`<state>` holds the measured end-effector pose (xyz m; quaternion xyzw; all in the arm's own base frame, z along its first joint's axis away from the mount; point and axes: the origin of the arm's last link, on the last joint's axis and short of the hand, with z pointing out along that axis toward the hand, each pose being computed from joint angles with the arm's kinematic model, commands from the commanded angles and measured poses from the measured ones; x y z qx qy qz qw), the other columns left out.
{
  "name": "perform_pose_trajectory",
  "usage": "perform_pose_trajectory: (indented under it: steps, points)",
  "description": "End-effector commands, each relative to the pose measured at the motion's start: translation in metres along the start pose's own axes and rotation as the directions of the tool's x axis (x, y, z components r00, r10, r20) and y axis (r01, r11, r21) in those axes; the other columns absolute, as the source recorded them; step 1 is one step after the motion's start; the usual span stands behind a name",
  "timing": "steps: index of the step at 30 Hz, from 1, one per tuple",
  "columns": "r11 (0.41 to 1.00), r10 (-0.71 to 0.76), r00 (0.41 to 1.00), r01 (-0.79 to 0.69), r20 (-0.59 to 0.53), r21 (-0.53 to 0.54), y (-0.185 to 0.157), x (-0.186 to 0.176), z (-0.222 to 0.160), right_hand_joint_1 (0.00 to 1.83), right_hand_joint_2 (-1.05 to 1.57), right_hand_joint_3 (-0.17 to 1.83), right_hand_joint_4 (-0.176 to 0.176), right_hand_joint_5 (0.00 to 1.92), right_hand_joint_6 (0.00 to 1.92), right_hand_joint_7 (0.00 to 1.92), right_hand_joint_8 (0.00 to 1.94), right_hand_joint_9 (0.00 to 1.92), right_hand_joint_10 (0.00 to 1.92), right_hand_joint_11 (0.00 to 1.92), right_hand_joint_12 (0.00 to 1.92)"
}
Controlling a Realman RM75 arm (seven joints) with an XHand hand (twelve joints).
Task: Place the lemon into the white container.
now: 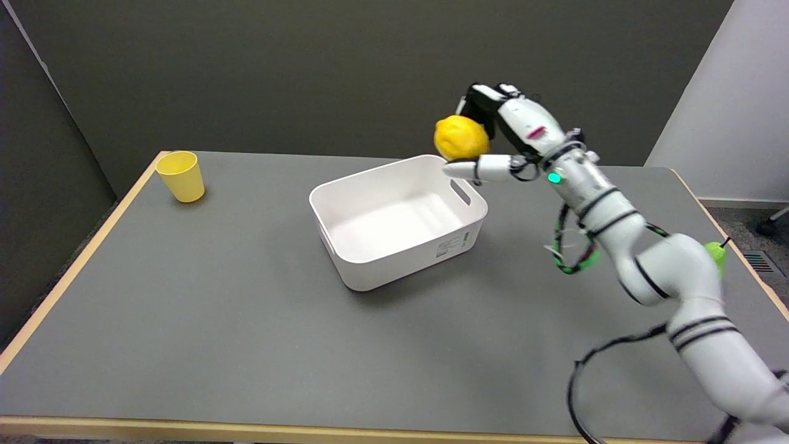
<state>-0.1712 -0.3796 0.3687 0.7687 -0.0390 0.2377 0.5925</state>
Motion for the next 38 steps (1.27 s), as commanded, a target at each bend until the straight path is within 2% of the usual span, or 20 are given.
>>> perform_pose_trajectory:
  steps: [1,5,7,8,9,10,11,12,13,14,15,17,19,24,26,29,31,33,34,38]
  points:
    - [0.987,0.062,0.954,-0.015,0.295,-0.158,-0.006,-0.123,0.056,1.11,1.36,0.04,-0.162,0.42,1.61,0.68,1.74,0.75,1.82,0.18,1.92]
    - [0.979,0.141,0.936,-0.083,0.322,-0.187,0.003,-0.141,0.043,1.11,1.37,0.03,-0.159,0.41,1.62,0.68,1.75,0.75,1.83,0.17,1.92]
    - [0.969,0.223,0.929,-0.178,0.295,-0.173,0.0,-0.139,0.04,1.1,1.38,0.02,-0.16,0.4,1.64,0.67,1.76,0.74,1.84,0.14,1.92]
    - [0.944,0.315,0.913,-0.273,0.26,-0.183,-0.002,-0.134,0.038,1.09,1.39,0.01,-0.162,0.4,1.65,0.67,1.77,0.73,1.85,0.12,1.92]
    - [0.923,0.374,0.898,-0.335,0.232,-0.188,-0.002,-0.128,0.036,1.15,1.32,0.13,-0.151,0.38,1.47,0.63,1.76,0.69,1.79,0.07,1.92]
    - [0.909,0.409,0.887,-0.374,0.214,-0.185,-0.004,-0.123,0.036,1.23,1.21,0.32,-0.133,0.35,1.18,0.57,1.74,0.64,1.69,0.01,1.92]
    - [0.898,0.434,0.88,-0.405,0.194,-0.169,-0.007,-0.115,0.035,1.04,0.99,0.55,-0.091,0.24,0.83,0.38,1.22,0.42,1.29,0.0,1.64]
    - [0.9,0.433,0.884,-0.412,0.178,-0.143,-0.011,-0.105,0.034,0.76,0.74,0.79,-0.043,0.11,0.46,0.15,0.55,0.16,0.79,0.0,1.28]
    - [0.904,0.426,0.889,-0.409,0.169,-0.126,-0.013,-0.098,0.034,0.59,0.59,0.9,-0.011,0.02,0.2,0.0,0.12,0.0,0.41,0.0,0.99]
    - [0.907,0.419,0.894,-0.405,0.157,-0.113,-0.014,-0.091,0.03,0.59,0.6,0.78,-0.002,0.01,0.07,0.0,0.04,0.0,0.15,0.0,0.77]
    - [0.908,0.418,0.897,-0.406,0.145,-0.105,-0.016,-0.086,0.028,0.59,0.61,0.7,0.004,0.0,0.0,0.0,0.0,0.0,0.0,0.0,0.6]
    - [0.89,0.456,0.883,-0.45,0.108,-0.078,-0.021,-0.071,0.02,0.57,0.6,0.66,0.007,0.0,0.0,0.0,0.0,0.0,0.0,0.0,0.4]
    - [0.859,0.511,0.856,-0.508,0.075,-0.062,-0.02,-0.059,0.012,0.55,0.6,0.66,0.007,0.0,0.0,0.0,0.0,0.0,0.0,0.0,0.34]
    - [0.707,0.705,0.709,-0.705,-0.02,-0.047,0.001,-0.039,-0.023,0.48,0.59,0.63,0.016,0.0,0.0,0.0,0.0,0.0,0.0,0.0,0.1]
    - [0.594,0.799,0.595,-0.803,-0.087,-0.039,0.018,-0.029,-0.041,0.46,0.61,0.63,0.014,0.0,0.0,0.0,0.0,0.0,0.0,0.0,0.0]
    - [0.45,0.879,0.448,-0.892,-0.165,-0.026,0.038,-0.019,-0.057,0.42,0.66,0.63,0.003,0.0,0.0,0.0,0.0,0.0,0.0,0.0,0.0]
    - [0.337,0.912,0.325,-0.942,-0.251,0.005,0.064,-0.008,-0.076,0.4,0.7,0.65,-0.003,0.0,0.0,0.0,0.0,0.0,0.0,0.0,0.0]
    - [0.262,0.923,0.239,-0.964,-0.301,0.037,0.082,-0.002,-0.089,0.38,0.71,0.68,-0.009,0.0,0.0,0.0,0.0,0.0,0.0,0.0,0.0]
    - [0.226,0.924,0.194,-0.972,-0.329,0.061,0.092,0.001,-0.099,0.38,0.72,0.7,-0.014,0.0,0.0,0.0,0.0,0.0,0.0,0.0,0.0]
    - [0.183,0.92,0.135,-0.978,-0.369,0.099,0.11,0.004,-0.118,0.36,0.77,0.68,-0.025,0.0,0.0,0.0,0.0,0.0,0.0,0.0,0.0]
